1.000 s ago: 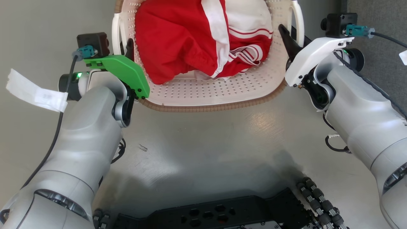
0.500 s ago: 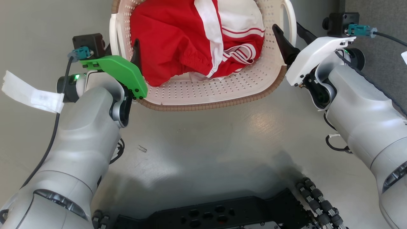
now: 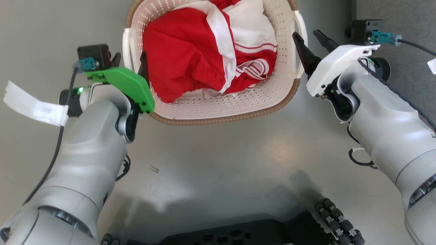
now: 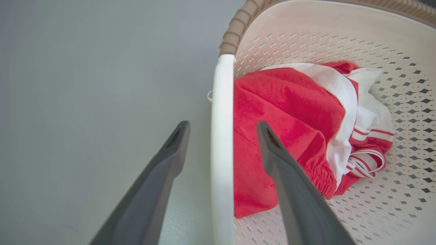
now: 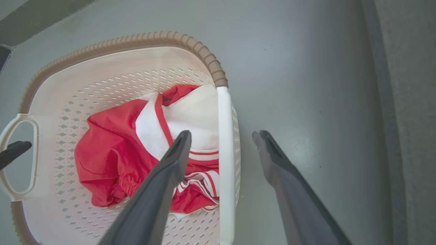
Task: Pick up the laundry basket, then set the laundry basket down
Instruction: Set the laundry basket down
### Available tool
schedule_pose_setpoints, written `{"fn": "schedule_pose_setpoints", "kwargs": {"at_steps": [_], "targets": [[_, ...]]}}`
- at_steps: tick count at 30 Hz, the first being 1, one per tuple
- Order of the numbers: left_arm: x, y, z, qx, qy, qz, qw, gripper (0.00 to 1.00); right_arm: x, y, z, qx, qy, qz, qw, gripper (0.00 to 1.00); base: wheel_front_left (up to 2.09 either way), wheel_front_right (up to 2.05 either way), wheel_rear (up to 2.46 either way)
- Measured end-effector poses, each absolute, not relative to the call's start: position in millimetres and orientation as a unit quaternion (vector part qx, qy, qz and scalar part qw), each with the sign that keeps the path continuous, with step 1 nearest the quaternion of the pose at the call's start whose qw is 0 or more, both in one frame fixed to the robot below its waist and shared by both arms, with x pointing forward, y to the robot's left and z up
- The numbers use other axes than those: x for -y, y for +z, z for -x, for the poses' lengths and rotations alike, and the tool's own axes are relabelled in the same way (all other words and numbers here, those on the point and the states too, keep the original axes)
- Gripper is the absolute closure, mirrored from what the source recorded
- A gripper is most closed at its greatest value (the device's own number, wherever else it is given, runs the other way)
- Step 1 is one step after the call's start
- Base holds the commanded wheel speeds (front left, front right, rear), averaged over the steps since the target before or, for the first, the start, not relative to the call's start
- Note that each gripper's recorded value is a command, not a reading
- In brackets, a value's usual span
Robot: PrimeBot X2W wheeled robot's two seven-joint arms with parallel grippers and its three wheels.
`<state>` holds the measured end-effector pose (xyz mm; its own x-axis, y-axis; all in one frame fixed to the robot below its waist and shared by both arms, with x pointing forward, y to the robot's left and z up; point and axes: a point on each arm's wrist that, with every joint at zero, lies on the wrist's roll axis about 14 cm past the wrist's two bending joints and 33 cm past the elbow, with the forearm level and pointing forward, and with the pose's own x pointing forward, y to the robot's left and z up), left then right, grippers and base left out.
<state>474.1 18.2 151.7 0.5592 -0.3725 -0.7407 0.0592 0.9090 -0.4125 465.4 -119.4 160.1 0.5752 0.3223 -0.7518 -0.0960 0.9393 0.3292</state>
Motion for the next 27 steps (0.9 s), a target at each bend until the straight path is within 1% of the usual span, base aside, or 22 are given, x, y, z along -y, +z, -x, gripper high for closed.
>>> {"fn": "schedule_pose_setpoints", "kwargs": {"at_steps": [9,16,21,27], "targets": [[-18,171,-466,-0.446,-0.134,0.17,0.869,0.0,123,183,-464,-0.431,0.115,-0.126,0.886,0.0,0.0,0.0,0.0],[-19,199,-468,-0.426,-0.14,0.167,0.878,0.0,125,211,-464,-0.409,0.111,-0.131,0.896,0.0,0.0,0.0,0.0],[-22,221,-469,-0.408,-0.137,0.17,0.886,0.0,126,238,-471,-0.379,0.11,-0.137,0.908,0.0,0.0,0.0,0.0],[-19,263,-487,-0.36,-0.14,0.186,0.903,0.0,132,278,-484,-0.331,0.106,-0.146,0.926,0.0,0.0,0.0,0.0]]}}
